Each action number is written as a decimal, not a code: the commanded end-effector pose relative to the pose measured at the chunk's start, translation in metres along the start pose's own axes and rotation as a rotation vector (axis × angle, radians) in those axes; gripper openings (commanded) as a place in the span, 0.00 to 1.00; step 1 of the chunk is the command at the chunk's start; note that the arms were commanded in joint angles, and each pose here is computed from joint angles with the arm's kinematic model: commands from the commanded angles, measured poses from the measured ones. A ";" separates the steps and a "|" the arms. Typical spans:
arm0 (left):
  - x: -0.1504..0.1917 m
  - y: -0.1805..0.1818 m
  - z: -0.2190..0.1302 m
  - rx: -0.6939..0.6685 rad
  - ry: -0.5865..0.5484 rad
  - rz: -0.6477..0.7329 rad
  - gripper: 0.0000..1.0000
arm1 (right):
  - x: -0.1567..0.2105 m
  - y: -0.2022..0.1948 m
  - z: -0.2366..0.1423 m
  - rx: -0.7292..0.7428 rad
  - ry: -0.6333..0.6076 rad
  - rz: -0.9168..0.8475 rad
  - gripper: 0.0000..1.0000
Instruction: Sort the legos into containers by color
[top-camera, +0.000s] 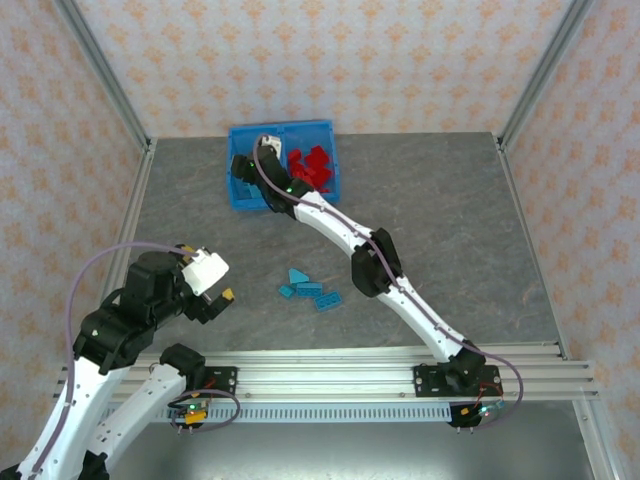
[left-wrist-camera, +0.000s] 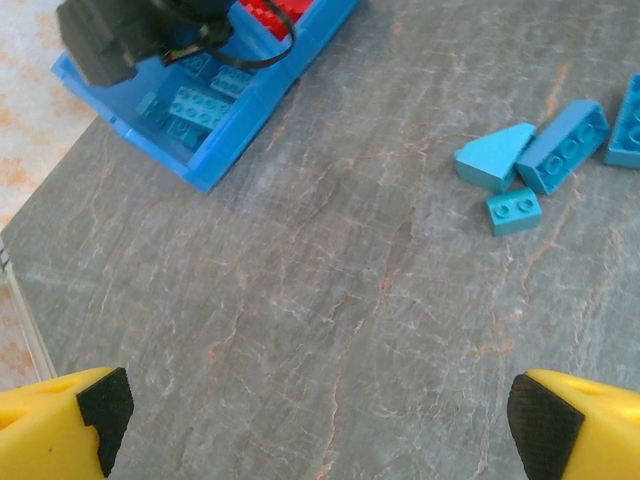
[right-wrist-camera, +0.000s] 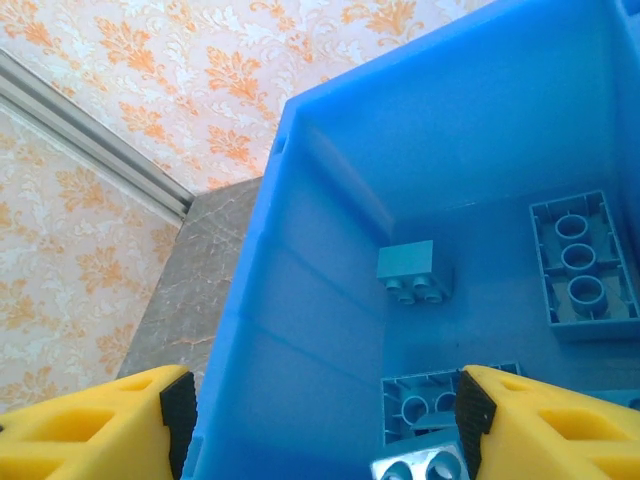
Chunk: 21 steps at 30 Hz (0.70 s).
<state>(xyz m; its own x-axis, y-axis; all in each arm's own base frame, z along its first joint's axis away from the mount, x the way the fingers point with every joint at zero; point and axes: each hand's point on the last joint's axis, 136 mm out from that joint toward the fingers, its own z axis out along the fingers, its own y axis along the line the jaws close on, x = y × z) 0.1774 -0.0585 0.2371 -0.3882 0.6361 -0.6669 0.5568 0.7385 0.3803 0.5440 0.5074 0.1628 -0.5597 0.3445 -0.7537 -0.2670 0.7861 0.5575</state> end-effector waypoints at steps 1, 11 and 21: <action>-0.018 0.029 -0.002 -0.131 -0.047 -0.199 1.00 | -0.079 0.058 -0.054 -0.120 -0.088 0.028 0.70; -0.014 0.032 0.014 -0.101 0.186 -0.495 1.00 | -0.122 0.046 -0.173 -0.053 0.187 0.072 0.81; -0.029 -0.014 0.072 0.151 0.303 -0.721 1.00 | -0.039 -0.034 -0.302 0.146 0.504 0.065 0.99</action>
<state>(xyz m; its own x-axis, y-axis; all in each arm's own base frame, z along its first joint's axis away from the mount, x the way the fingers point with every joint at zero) 0.2310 -0.0880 0.2126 -0.8156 0.1736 -0.5520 0.2493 0.9663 -0.0644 0.3742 0.3311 0.3397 -0.7924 0.1969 -0.5774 -0.2192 0.7914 0.5707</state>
